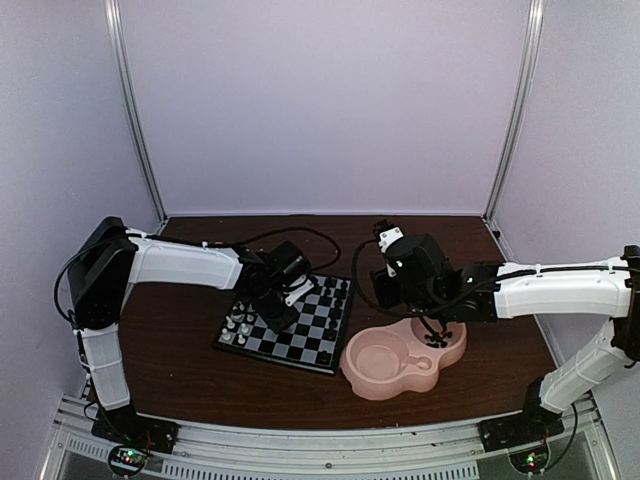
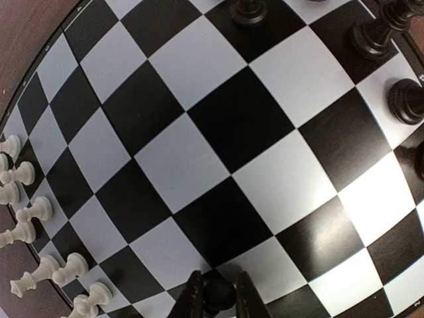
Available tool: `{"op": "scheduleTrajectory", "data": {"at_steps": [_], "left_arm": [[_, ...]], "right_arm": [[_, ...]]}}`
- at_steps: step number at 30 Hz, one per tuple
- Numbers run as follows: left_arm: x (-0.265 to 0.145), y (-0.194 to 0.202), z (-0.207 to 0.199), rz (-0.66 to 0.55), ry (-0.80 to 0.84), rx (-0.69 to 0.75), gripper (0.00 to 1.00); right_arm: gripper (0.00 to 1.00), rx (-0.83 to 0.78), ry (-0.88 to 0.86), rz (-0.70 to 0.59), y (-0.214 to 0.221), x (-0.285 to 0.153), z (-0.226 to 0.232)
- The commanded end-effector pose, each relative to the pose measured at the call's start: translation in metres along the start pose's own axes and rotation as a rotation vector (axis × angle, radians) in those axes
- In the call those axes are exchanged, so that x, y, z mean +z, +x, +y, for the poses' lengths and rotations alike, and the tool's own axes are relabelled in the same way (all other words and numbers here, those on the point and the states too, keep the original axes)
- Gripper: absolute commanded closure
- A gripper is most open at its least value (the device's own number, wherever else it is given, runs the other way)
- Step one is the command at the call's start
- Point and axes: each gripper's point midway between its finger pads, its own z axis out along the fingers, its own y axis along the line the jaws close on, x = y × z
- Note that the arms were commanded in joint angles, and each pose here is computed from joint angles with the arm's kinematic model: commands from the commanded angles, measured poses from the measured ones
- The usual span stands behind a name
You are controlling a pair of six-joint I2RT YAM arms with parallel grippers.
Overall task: Set up the chess pieces on the board
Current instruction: Pick up the pawn from the chessboard.
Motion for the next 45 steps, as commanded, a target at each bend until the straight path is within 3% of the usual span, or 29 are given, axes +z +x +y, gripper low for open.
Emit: {"op": "scheduleTrajectory", "data": {"at_steps": [1,8,17,23,29,35,41,45], "left_arm": [[-0.002,0.002,0.0,0.008,0.025,-0.033,0.86],[-0.01,-0.002,0.001,-0.021,0.033,-0.064,0.88],[-0.059,-0.034,0.003,-0.237,0.168,-0.266,0.87],[-0.085,-0.042,0.01,-0.347,0.334,-0.575,0.87],[-0.124,-0.071,0.003,-0.591,0.599,-0.816,0.87],[-0.154,-0.083,0.002,-0.734,0.804,-0.99,0.87],[-0.161,-0.085,-0.013,-0.783,0.941,-1.097,0.88],[-0.161,-0.09,-0.027,-0.789,1.01,-1.133,0.88]], "right_arm": [[0.57,0.015,0.008,-0.01,-0.003,-0.001,-0.003],[0.57,0.015,0.009,-0.011,-0.003,-0.001,-0.003],[0.57,0.048,-0.115,-0.092,-0.016,-0.022,0.004],[0.55,0.051,-0.34,-0.17,-0.026,-0.046,0.031],[0.56,0.018,-0.578,-0.219,-0.024,-0.069,0.065],[0.56,-0.013,-0.628,-0.236,-0.02,-0.072,0.076],[0.52,-0.047,-0.585,-0.203,-0.012,-0.053,0.091],[0.51,-0.056,-0.561,-0.268,-0.011,-0.046,0.1]]}}
